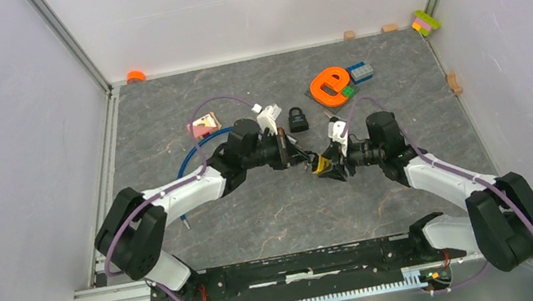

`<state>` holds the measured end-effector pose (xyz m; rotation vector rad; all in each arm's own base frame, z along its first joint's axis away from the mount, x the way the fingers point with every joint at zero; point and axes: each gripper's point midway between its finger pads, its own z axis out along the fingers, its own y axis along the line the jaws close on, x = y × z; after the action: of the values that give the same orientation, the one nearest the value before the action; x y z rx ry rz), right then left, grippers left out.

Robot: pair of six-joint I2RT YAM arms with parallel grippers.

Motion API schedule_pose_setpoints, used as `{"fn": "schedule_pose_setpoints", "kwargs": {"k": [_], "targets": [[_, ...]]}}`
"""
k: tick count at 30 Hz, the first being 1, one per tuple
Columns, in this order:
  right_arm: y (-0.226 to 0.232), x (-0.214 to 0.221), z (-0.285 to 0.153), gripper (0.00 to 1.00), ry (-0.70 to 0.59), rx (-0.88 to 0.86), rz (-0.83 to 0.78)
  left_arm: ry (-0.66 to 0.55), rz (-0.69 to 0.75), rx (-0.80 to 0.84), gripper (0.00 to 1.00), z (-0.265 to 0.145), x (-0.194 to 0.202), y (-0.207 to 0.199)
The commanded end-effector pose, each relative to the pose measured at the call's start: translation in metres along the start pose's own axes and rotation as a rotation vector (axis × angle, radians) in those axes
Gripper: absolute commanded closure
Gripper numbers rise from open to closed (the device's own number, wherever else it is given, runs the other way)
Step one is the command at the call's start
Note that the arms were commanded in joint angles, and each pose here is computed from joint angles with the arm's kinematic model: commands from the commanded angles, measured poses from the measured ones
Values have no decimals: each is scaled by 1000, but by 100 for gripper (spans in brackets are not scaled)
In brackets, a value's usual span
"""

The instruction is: Unlock with the key

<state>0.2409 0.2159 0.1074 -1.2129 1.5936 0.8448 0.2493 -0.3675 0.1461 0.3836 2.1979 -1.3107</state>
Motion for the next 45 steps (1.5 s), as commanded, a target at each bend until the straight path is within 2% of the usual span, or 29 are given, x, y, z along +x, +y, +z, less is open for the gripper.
{"fn": "schedule_pose_setpoints", "kwargs": {"k": [1, 8, 18, 33, 45], "targets": [[-10, -47, 1, 100, -137, 38, -142, 30, -34, 23, 98, 8, 6, -11], [-13, -58, -5, 100, -167, 76, -197, 44, -57, 8, 98, 11, 11, -4], [-13, -60, -4, 100, -142, 75, -268, 47, -57, 9, 98, 12, 9, -4], [-20, -78, 5, 100, -160, 85, -230, 105, -77, 28, 98, 24, 26, -7], [-40, -84, -1, 100, -172, 163, -145, 114, -70, 67, 98, 23, 29, -14]]}}
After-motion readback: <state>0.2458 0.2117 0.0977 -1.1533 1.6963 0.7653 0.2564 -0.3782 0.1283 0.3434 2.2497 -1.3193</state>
